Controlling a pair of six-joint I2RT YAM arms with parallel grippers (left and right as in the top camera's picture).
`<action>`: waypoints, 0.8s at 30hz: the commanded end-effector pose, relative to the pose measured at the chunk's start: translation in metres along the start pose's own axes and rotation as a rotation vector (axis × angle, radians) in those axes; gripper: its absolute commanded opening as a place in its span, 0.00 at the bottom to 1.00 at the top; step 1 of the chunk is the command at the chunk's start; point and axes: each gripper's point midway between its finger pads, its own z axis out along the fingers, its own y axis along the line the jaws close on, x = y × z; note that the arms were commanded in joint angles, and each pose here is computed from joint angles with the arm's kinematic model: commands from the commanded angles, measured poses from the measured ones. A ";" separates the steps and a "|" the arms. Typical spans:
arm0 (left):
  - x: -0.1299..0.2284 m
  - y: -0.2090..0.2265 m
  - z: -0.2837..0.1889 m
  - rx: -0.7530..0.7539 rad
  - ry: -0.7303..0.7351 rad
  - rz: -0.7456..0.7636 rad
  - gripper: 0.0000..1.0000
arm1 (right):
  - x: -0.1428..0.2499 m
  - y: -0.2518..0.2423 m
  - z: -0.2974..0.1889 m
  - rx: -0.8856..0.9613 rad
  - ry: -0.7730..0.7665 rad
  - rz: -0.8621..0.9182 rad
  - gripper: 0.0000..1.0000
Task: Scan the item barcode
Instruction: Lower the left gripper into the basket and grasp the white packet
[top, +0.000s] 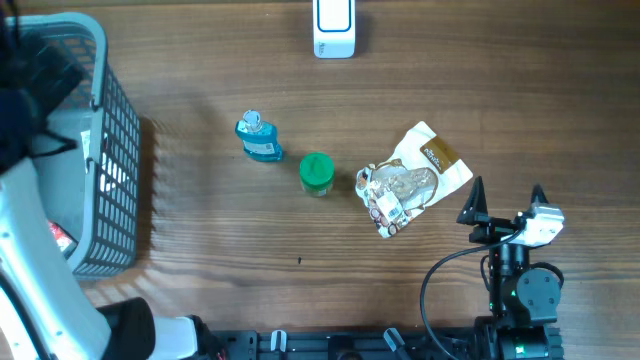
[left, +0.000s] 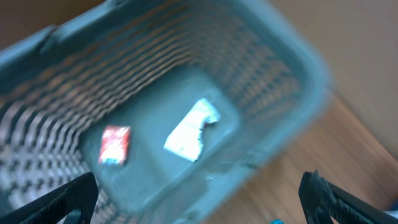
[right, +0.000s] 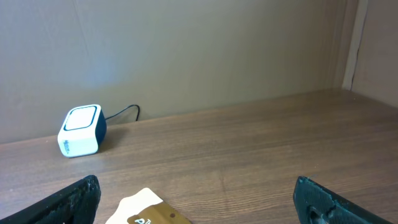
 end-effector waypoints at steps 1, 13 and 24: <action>-0.003 0.042 0.021 -0.125 0.037 -0.227 1.00 | -0.002 0.002 0.000 -0.013 -0.007 -0.016 1.00; 0.041 0.052 0.123 -0.234 0.199 0.033 1.00 | -0.001 0.002 0.000 -0.013 -0.006 -0.016 1.00; 0.103 0.032 0.217 -0.106 0.269 0.276 1.00 | -0.001 0.002 0.000 -0.013 -0.006 -0.016 1.00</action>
